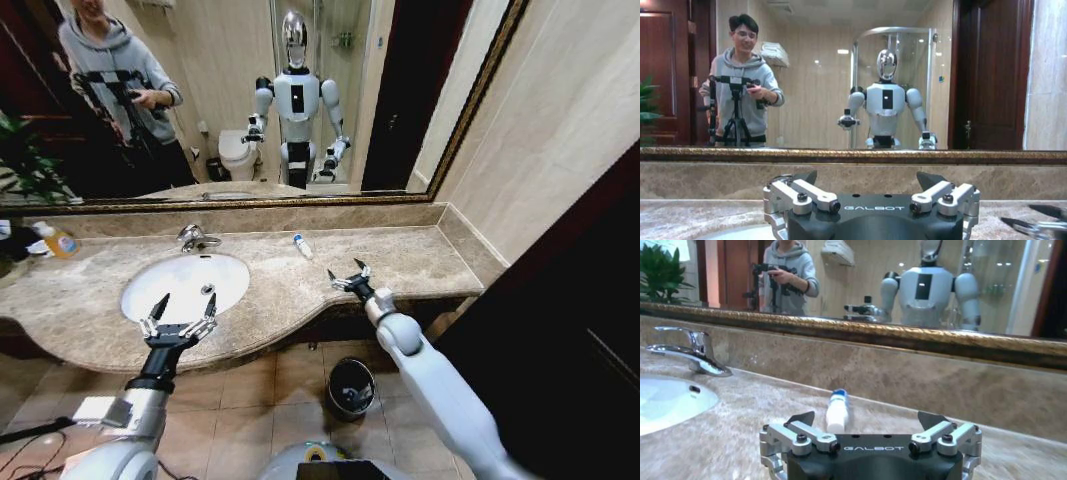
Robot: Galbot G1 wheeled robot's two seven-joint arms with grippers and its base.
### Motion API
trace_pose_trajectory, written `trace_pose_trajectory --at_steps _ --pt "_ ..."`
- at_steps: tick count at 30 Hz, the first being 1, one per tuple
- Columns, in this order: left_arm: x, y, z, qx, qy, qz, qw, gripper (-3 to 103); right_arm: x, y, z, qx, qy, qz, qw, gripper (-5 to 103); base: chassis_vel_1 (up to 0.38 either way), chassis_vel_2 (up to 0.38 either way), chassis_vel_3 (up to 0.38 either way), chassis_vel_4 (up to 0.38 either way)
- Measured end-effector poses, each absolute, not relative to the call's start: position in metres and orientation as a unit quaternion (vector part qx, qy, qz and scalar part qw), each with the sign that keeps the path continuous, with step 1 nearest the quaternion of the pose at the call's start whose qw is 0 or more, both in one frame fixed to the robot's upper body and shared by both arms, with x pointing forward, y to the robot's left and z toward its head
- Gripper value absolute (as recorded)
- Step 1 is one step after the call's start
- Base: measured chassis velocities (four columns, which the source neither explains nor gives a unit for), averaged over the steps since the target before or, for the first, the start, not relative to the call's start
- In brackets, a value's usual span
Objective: Pick up the trash from the sink and place it in the trash bin.
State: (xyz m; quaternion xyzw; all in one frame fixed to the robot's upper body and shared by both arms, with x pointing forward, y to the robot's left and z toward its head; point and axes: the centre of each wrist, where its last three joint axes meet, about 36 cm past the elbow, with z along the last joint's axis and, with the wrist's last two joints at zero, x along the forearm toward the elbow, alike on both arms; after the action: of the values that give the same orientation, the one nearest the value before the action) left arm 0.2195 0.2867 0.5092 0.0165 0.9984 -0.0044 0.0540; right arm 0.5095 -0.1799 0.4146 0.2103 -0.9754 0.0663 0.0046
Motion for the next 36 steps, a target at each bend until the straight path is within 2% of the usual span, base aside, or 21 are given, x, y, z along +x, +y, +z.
trace_pose_trajectory --at_steps 15,22,28,29,34,36 --pt "0.219 0.287 0.509 0.016 0.998 -0.004 0.054 100 0.573 -0.094 0.399 0.237 -0.969 0.059 0.023 100 0.0 0.0 0.0 0.0" --pt "0.219 0.287 0.509 0.017 0.998 -0.004 0.054 100 0.591 -0.108 0.389 0.2 -0.975 0.097 0.008 100 0.0 0.0 0.0 0.0" --pt "0.219 0.287 0.509 0.017 0.998 -0.004 0.054 100 0.602 -0.1 0.377 0.198 -0.975 0.096 0.022 102 0.0 0.0 0.0 0.0" --pt "0.219 0.287 0.509 0.016 0.998 -0.004 0.054 100 0.602 -0.097 0.376 0.203 -0.974 0.094 0.025 98 0.0 0.0 0.0 0.0" --pt "0.219 0.287 0.509 0.017 0.998 -0.004 0.054 100 0.606 -0.093 0.374 0.207 -0.974 0.091 0.027 95 0.0 0.0 0.0 0.0" --pt "0.219 0.287 0.509 0.017 0.998 -0.004 0.054 100 0.609 -0.092 0.373 0.208 -0.974 0.09 0.026 88 0.0 0.0 0.0 0.0"
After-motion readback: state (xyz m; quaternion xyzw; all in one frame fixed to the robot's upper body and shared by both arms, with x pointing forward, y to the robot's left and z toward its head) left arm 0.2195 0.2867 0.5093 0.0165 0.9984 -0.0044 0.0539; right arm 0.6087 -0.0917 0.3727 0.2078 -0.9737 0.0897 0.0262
